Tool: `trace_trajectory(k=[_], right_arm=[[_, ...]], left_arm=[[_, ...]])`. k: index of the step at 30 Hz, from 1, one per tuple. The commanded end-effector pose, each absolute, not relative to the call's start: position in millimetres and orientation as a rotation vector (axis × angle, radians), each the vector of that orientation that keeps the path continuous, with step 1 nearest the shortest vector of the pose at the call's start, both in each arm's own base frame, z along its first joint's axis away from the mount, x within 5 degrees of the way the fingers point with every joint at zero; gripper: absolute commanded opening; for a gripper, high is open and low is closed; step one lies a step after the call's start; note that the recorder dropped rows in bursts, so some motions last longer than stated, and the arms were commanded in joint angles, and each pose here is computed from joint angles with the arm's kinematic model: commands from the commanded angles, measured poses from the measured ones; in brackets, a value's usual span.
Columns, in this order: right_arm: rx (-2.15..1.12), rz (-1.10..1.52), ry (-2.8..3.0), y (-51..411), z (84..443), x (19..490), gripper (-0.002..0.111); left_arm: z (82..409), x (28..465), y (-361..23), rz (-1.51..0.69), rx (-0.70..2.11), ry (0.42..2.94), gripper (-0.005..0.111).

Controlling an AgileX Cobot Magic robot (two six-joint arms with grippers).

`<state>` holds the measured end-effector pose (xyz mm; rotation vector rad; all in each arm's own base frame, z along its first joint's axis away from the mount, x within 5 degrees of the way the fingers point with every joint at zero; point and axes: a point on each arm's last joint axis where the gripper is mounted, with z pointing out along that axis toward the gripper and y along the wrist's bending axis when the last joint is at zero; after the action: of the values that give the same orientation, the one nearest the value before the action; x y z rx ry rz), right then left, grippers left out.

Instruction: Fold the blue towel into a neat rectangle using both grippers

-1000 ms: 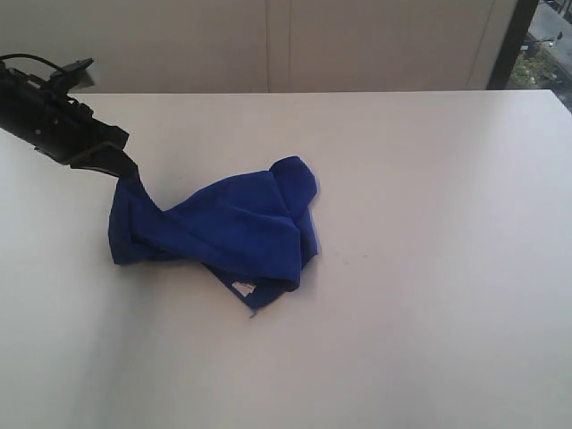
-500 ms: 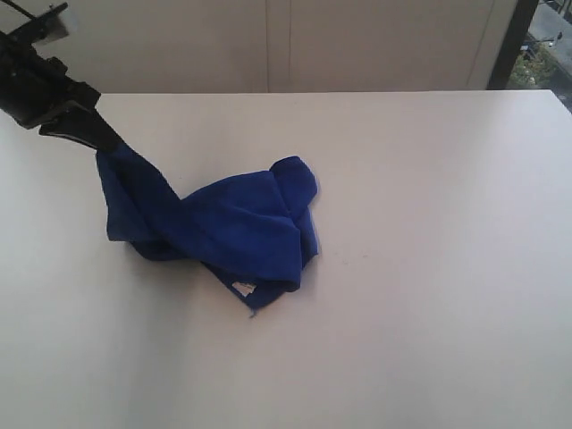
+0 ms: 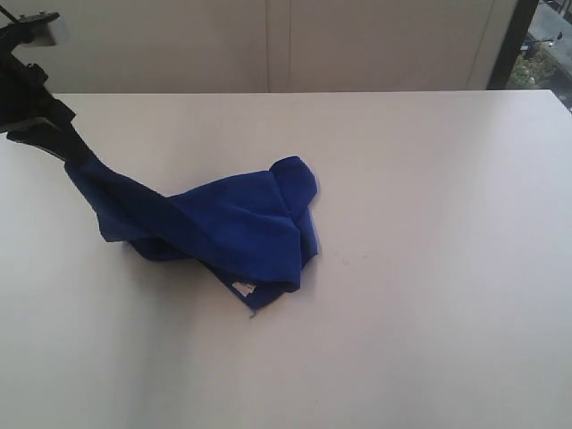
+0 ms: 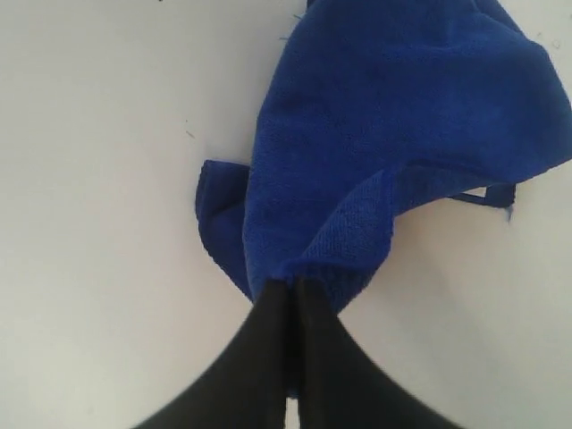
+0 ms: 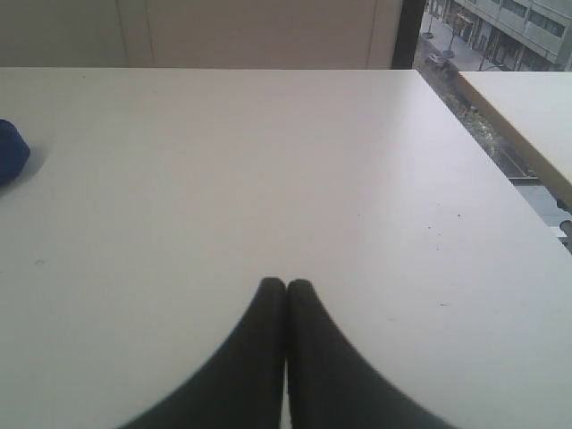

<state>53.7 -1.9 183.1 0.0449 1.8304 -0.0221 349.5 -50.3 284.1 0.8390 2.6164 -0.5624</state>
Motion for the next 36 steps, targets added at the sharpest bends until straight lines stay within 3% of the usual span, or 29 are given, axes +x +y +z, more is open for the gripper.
trace_trajectory(k=[1, 11, 23, 36], right_arm=[[0.041, -0.020, 1.825, -2, 182, 53, 0.000], [0.041, -0.020, 1.825, -2, 182, 53, 0.000], [0.047, -0.016, 1.798, -2, 185, 54, 0.000], [0.040, -0.024, 1.379, -2, 223, 55, 0.000]], left_arm=[[291, 352, -53, -0.588, 0.784, 2.569, 0.000], [343, 353, -49, -0.416, 0.609, 2.252, 0.000], [343, 360, -47, -0.387, 0.539, 2.226, 0.000], [348, 368, -42, -0.312, 0.470, 2.147, 0.000]])
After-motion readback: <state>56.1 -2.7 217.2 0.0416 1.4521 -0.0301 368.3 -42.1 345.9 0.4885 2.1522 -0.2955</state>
